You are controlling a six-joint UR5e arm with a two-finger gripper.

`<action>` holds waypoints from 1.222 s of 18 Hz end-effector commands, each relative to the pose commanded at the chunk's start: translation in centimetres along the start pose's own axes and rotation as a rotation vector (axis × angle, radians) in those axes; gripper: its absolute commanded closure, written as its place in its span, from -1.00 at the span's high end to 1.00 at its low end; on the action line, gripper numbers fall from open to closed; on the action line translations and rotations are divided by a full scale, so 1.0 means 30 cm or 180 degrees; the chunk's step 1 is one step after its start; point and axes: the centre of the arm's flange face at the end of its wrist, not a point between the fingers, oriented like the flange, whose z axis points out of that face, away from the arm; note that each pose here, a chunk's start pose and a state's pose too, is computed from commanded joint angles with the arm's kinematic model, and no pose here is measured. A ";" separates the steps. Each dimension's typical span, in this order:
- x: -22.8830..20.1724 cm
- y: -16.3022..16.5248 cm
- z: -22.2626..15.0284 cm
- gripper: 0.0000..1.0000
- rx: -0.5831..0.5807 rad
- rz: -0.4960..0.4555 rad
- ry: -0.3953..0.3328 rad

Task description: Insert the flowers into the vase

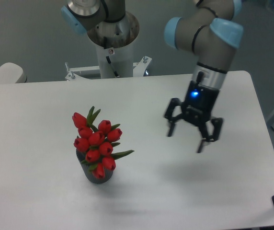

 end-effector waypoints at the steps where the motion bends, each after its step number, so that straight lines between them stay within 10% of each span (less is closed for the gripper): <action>1: -0.029 0.004 -0.001 1.00 -0.0055 -0.0010 0.0018; 10: -0.237 -0.018 -0.063 1.00 -0.0556 0.0685 0.0240; 22: -0.252 -0.079 -0.046 1.00 -0.0809 0.0869 0.0322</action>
